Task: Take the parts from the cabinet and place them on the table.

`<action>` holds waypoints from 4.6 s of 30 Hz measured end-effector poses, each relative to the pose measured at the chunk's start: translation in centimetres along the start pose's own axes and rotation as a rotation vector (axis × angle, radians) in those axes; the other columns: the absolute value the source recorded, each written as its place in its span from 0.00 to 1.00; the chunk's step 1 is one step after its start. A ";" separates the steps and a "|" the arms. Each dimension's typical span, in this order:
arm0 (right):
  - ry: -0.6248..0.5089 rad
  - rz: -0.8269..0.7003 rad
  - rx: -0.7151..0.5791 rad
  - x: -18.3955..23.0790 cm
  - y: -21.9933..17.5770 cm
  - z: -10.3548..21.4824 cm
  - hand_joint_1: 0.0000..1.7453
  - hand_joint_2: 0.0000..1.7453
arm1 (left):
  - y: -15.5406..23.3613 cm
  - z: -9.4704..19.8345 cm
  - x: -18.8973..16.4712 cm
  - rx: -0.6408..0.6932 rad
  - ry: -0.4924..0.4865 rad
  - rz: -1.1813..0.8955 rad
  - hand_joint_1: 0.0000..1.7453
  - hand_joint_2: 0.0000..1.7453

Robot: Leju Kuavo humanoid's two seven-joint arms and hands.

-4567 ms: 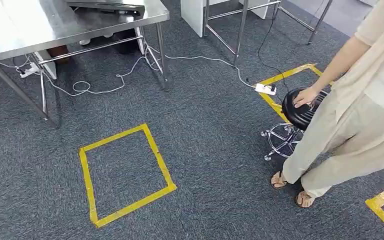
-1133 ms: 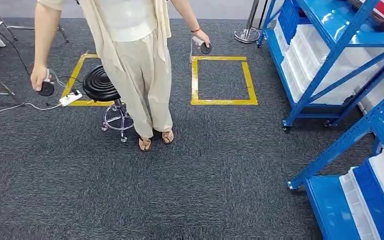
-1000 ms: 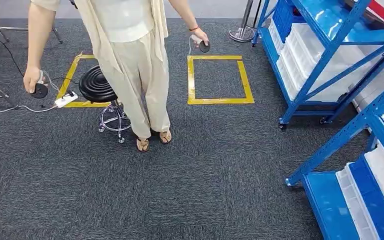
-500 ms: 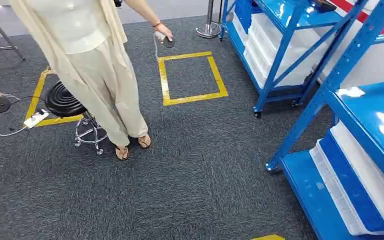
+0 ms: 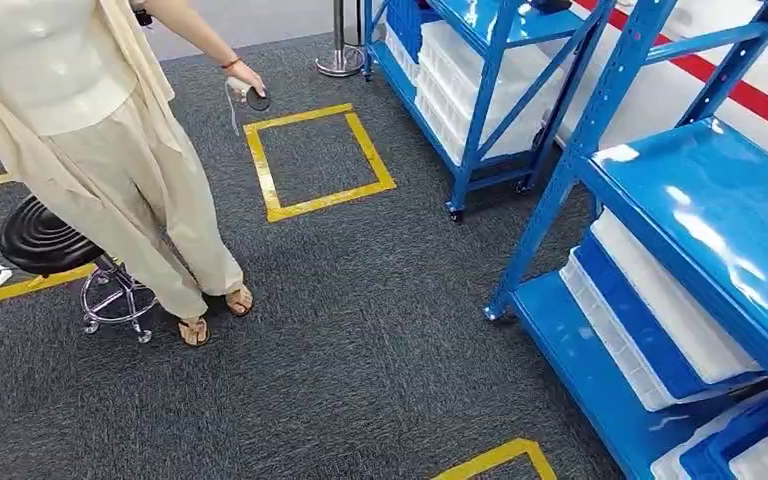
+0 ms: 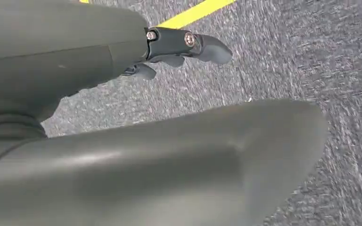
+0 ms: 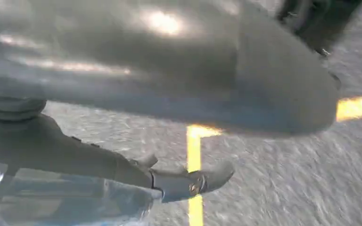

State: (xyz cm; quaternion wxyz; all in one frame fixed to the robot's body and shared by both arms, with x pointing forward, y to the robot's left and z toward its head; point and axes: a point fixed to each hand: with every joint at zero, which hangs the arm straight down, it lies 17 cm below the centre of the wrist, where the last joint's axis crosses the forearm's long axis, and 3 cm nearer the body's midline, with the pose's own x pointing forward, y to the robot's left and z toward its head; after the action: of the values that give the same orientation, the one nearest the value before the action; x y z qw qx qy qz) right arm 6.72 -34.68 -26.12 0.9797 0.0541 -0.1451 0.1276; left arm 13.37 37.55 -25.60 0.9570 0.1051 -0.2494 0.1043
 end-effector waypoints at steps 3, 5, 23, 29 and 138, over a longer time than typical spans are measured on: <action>0.004 0.026 0.042 -0.1 0.4 0.2 0.00 0.00 | -0.2 0.1 -0.4 -0.013 0.012 0.004 0.00 0.00; 0.010 0.039 0.041 -0.2 0.5 0.2 0.00 0.00 | -0.2 0.2 -0.6 -0.016 0.017 0.004 0.00 0.00; 0.027 0.051 -0.012 0.1 1.4 -0.7 0.00 0.00 | -0.7 0.3 -1.0 -0.035 0.028 -0.042 0.00 0.00; 0.056 0.031 -0.015 -0.3 2.2 -0.9 0.00 0.00 | -1.8 0.3 -0.9 -0.048 0.023 -0.055 0.00 0.00; 0.090 0.047 -0.151 0.7 3.6 -2.3 0.00 0.00 | -5.1 1.1 -2.0 -0.076 0.044 -0.059 0.00 1.00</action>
State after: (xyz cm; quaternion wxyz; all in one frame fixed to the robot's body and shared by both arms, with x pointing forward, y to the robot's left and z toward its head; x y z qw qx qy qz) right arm 7.01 -30.73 -27.89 0.9832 -0.0293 -0.1115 0.1414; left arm 12.40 32.10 -26.42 0.9682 0.0736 -0.2290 0.0685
